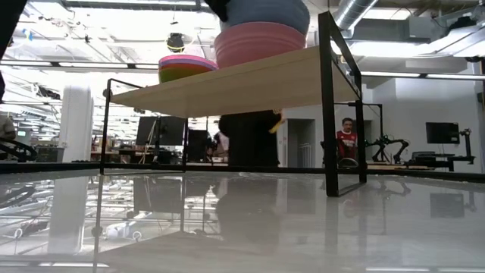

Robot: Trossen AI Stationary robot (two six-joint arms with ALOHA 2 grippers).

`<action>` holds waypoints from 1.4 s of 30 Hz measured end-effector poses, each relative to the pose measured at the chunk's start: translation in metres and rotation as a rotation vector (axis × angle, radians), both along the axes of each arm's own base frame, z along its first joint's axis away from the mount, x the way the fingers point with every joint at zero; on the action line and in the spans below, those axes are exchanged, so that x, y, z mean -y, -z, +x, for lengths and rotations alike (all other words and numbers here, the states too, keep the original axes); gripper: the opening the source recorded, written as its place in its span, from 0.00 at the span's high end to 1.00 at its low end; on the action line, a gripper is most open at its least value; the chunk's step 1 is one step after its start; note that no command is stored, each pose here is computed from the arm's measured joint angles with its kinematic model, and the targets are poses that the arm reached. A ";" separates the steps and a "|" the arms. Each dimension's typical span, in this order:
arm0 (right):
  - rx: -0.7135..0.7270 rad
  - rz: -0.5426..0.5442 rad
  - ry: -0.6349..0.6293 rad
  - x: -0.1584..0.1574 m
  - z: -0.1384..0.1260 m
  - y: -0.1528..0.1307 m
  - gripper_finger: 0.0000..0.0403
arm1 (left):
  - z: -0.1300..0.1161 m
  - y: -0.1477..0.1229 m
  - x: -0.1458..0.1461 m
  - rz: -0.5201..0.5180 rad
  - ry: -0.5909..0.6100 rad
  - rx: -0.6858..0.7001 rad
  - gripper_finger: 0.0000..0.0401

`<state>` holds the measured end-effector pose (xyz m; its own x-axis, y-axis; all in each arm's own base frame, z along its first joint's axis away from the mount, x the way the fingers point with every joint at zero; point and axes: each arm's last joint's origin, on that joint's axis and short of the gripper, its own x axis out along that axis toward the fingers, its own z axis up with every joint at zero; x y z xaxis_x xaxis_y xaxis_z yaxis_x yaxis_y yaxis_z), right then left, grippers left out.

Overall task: Place and stack bowls onto a shelf
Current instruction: Stack the large blue bowl on the top of the large pink bowl on the shelf

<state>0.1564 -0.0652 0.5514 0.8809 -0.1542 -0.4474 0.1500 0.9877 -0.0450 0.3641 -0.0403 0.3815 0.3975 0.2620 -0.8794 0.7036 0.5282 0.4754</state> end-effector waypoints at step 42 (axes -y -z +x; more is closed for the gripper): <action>-0.091 -0.045 -0.046 -0.001 -0.002 0.008 0.44 | -0.010 -0.011 0.050 -0.407 -0.838 0.904 1.00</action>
<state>0.1540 -0.0640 0.5436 0.8433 -0.1364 -0.5198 0.0981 0.9901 -0.1005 0.3543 -0.0903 0.3927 0.7344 0.4976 -0.4616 -0.3934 0.8663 0.3080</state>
